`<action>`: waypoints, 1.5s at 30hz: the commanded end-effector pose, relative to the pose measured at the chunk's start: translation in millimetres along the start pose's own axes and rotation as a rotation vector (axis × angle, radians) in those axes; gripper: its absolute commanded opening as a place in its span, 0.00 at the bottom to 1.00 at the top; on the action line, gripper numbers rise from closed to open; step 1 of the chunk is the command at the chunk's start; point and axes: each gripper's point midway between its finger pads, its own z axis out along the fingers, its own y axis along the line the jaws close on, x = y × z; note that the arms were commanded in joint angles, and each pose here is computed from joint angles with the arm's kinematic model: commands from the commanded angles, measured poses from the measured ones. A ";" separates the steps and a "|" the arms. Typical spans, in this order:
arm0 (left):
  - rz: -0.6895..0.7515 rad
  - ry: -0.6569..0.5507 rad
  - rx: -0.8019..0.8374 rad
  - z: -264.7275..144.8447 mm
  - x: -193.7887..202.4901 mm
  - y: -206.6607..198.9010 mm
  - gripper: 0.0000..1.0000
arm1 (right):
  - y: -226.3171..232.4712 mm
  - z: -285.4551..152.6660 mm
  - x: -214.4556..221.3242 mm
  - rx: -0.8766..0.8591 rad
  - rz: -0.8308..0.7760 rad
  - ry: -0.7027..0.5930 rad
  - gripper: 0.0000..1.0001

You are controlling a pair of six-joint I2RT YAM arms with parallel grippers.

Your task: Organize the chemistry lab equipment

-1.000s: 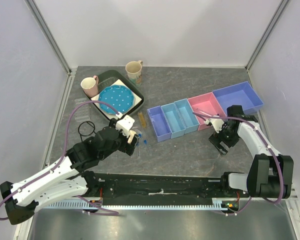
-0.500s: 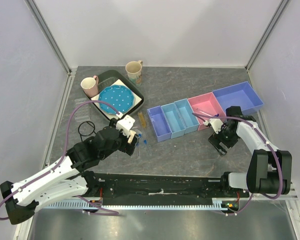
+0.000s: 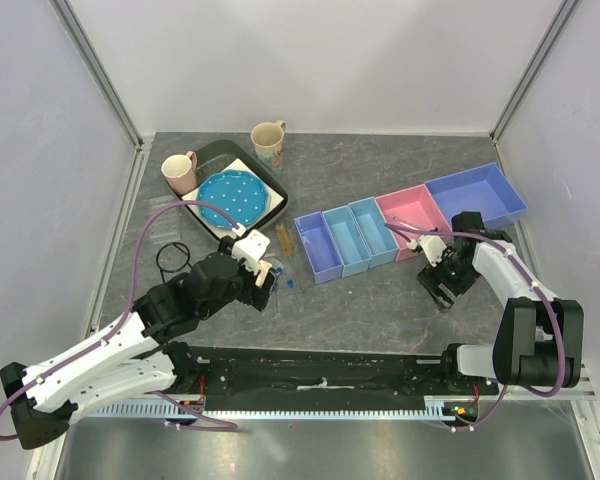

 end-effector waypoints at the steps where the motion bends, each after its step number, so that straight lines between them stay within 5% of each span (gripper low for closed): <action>1: 0.024 -0.041 -0.008 0.9 -10.1 3.2 0.93 | -10.4 -17.6 -20.9 0.028 0.022 -0.074 0.65; 30: 0.029 -0.035 -0.008 3.6 -8.4 3.2 0.93 | -45.5 -107.2 -106.1 0.039 0.018 -0.291 0.56; 45: 0.031 -0.024 -0.020 6.8 -6.0 5.7 0.93 | -79.3 -107.3 -165.7 0.062 -0.019 -0.319 0.56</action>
